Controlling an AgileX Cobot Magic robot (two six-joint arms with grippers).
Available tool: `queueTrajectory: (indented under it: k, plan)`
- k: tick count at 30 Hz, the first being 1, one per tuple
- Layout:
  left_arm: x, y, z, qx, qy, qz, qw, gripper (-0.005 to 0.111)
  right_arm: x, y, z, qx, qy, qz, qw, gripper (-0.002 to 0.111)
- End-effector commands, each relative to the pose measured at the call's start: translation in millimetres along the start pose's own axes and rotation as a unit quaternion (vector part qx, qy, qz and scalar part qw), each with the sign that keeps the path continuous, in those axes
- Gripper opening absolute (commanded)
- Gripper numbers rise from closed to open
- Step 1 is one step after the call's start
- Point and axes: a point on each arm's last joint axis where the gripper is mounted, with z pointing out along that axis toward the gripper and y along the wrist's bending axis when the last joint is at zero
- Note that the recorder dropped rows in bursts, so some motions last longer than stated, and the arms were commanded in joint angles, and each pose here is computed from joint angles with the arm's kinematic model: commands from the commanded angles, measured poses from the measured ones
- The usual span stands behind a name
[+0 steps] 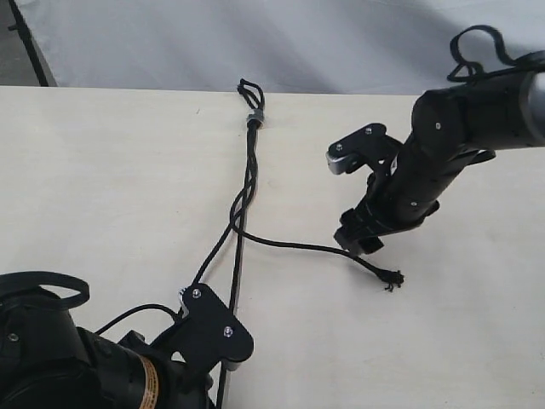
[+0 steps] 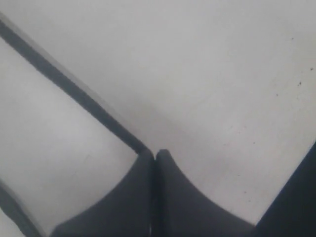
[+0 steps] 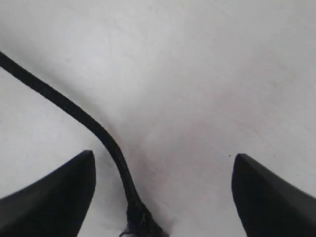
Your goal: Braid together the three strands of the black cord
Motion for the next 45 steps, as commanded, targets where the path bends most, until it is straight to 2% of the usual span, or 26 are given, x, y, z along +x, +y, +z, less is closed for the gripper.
queueTrajectory:
  k: [1, 6, 8, 11, 13, 16, 18, 21, 22, 23, 25, 26, 27, 28, 29, 32, 38, 45]
  plan:
    - [8.5, -2.2, 0.0, 0.003, 0.030, -0.008, 0.999, 0.000, -7.6, -0.1, -35.7, 0.005, -0.064, 0.019, 0.998, 0.072]
    - [8.5, -3.1, 0.0, 0.008, 0.031, -0.026, 0.999, 0.004, -11.8, -1.2, -62.9, 0.018, -0.118, 0.019, 0.993, 0.072]
    - [8.5, -3.1, 0.0, 0.008, 0.031, -0.026, 0.999, 0.018, -12.3, -1.3, -68.5, 0.021, -0.128, 0.019, 0.991, 0.072]
    - [5.3, -3.6, -2.0, 0.007, 0.023, -0.016, 1.000, 0.047, -12.8, -1.5, -70.5, 0.022, -0.134, 0.019, 0.991, 0.072]
    - [2.0, -4.1, -7.0, 0.006, 0.027, 0.006, 1.000, 0.061, -12.8, -1.5, -70.5, 0.022, -0.134, 0.019, 0.991, 0.072]
    - [-7.6, -1.6, -22.6, -0.002, 0.014, 0.020, 1.000, 0.075, -12.8, -1.5, -70.5, 0.022, -0.134, 0.019, 0.991, 0.072]
    - [-13.8, 9.9, -33.5, -0.019, -0.005, 0.015, 1.000, 0.078, -12.8, -1.5, -70.5, 0.022, -0.134, 0.019, 0.991, 0.072]
    - [-18.0, 40.0, -45.0, -0.060, -0.022, -0.016, 0.998, 0.077, -12.8, -1.5, -70.5, 0.022, -0.134, 0.018, 0.991, 0.072]
    - [-18.3, 50.9, -46.4, -0.069, -0.023, -0.038, 0.997, 0.076, -12.8, -1.5, -70.5, 0.022, -0.134, 0.018, 0.991, 0.072]
    - [-16.9, 69.7, -46.7, -0.085, -0.018, -0.074, 0.993, 0.074, -12.8, -1.5, -70.5, 0.022, -0.134, 0.018, 0.991, 0.072]
    - [-14.7, 81.6, -41.2, -0.093, -0.003, -0.087, 0.992, 0.067, -12.8, -1.5, -70.5, 0.022, -0.134, 0.018, 0.991, 0.072]
    - [-14.7, 82.1, -38.2, -0.093, 0.000, -0.088, 0.992, 0.061, -12.8, -1.5, -70.5, 0.022, -0.134, 0.018, 0.991, 0.072]
    - [-15.2, 82.3, -31.6, -0.090, 0.004, -0.090, 0.992, 0.051, -13.0, -1.5, -70.5, 0.022, -0.135, 0.018, 0.990, 0.072]
    - [-15.4, 82.8, -29.1, -0.089, 0.005, -0.091, 0.992, 0.046, -13.0, -1.5, -70.5, 0.022, -0.135, 0.018, 0.990, 0.072]
    - [-14.7, 84.0, -22.3, -0.089, 0.013, -0.093, 0.992, 0.035, -13.0, -1.5, -70.5, 0.022, -0.135, 0.018, 0.990, 0.072]
    - [-14.2, 86.0, -10.3, -0.088, 0.020, -0.099, 0.991, 0.020, -13.0, -1.3, -70.5, 0.021, -0.135, 0.020, 0.990, 0.072]
    - [-16.4, 86.1, -10.6, -0.088, 0.013, -0.100, 0.991, 0.020, -13.2, -1.4, -70.6, 0.021, -0.136, 0.020, 0.990, 0.072]
    - [-41.3, 82.9, -33.9, -0.083, 0.001, -0.111, 0.990, 0.020, -13.3, -1.4, -70.6, 0.022, -0.137, 0.020, 0.990, 0.072]
